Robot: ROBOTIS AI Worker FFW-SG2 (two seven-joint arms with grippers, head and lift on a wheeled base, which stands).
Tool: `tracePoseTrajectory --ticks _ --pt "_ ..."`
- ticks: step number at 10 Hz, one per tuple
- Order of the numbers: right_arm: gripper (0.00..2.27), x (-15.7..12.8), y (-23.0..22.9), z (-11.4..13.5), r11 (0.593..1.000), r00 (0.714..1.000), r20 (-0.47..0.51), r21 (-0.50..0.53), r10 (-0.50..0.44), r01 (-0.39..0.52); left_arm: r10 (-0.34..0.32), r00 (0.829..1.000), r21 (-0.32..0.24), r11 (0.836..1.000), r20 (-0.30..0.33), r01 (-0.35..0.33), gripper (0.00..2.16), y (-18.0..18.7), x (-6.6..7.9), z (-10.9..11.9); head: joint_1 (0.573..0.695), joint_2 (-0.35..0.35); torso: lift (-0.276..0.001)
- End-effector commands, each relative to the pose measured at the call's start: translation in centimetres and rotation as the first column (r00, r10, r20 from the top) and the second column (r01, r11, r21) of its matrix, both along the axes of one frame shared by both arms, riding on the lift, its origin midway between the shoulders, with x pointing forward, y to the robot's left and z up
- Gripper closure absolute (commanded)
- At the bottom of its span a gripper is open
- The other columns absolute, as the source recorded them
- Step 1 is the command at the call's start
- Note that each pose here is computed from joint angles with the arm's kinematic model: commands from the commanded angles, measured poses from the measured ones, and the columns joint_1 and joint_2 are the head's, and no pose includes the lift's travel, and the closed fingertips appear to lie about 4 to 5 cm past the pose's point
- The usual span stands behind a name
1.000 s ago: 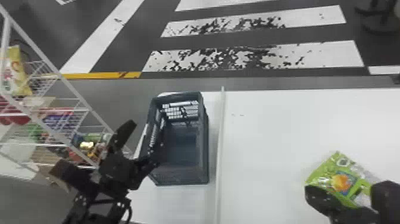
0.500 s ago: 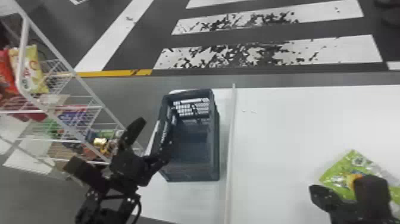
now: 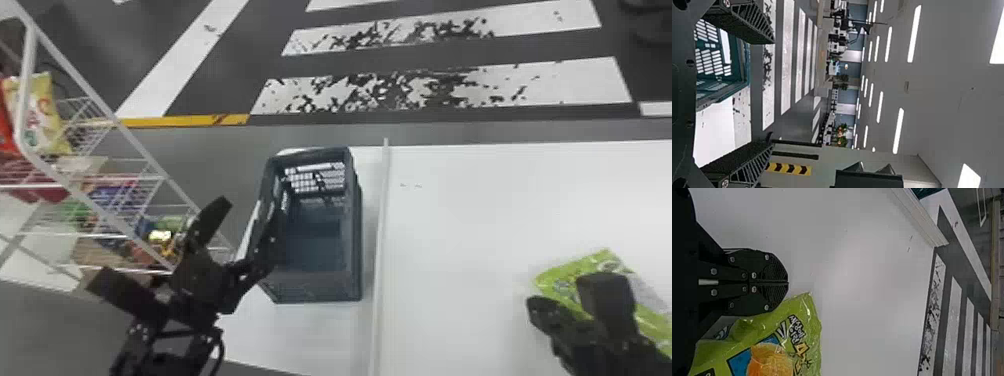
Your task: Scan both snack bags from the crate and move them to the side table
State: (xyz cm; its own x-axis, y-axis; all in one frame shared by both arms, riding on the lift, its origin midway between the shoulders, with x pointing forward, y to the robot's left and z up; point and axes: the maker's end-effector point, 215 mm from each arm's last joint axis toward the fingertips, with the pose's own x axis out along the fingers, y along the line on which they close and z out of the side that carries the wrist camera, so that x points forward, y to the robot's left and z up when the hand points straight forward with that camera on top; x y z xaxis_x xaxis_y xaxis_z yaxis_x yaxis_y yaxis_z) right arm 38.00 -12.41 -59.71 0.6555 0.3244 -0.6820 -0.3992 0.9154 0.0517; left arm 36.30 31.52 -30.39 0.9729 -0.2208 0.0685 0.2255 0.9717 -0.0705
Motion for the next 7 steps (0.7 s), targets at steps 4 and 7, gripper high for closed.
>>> tracePoseTrajectory --ticks 4,7 --pt "2.25 2.6 -2.1 0.3 0.998 0.999 -0.001 -0.039 -0.054 0.054 -0.007 1.000 0.000 1.000 0.004 0.007 0.07 0.0 -0.4 -0.4 0.695 0.262 -0.029" --pt "2.25 2.5 -2.7 0.0 0.996 0.997 -0.006 -0.043 -0.076 0.076 -0.004 1.000 0.003 1.000 0.018 0.004 0.07 0.1 -0.5 -0.1 0.695 0.247 -0.029"
